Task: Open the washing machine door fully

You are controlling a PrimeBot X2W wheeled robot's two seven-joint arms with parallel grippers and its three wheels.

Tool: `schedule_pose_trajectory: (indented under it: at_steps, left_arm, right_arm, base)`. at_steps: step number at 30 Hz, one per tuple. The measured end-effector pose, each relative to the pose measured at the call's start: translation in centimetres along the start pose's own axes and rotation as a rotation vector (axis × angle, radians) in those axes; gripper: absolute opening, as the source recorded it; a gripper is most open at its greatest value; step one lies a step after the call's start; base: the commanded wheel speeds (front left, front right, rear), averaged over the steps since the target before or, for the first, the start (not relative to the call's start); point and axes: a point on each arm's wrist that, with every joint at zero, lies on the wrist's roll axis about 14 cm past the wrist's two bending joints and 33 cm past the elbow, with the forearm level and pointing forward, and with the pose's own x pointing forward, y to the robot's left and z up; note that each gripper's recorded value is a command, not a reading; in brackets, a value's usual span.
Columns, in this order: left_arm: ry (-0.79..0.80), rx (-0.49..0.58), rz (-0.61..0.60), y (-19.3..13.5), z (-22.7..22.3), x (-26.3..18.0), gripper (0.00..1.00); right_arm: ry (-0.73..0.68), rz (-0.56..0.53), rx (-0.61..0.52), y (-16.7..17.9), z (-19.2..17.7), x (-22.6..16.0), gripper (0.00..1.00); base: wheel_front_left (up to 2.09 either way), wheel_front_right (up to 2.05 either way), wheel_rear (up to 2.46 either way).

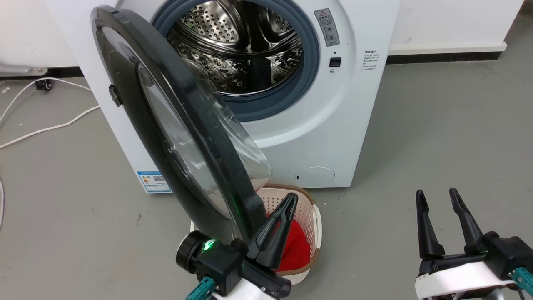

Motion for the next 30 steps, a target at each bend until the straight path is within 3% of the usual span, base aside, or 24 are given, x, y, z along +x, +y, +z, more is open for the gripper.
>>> schedule_pose_trajectory:
  at_steps: [20,30]
  left_arm:
    - [0.052,0.035,0.187,4.7,-2.0,0.3,0.0]
    - [0.065,0.063,0.32,6.8,-1.0,-3.2,0.0]
  right_arm:
    - [0.038,0.007,0.053,0.6,-1.3,-0.2,1.0]
    - [0.054,0.033,0.072,1.5,-1.9,0.2,1.0]
  base:
    - [0.0,0.0,0.0]
    - [0.0,0.0,0.0]
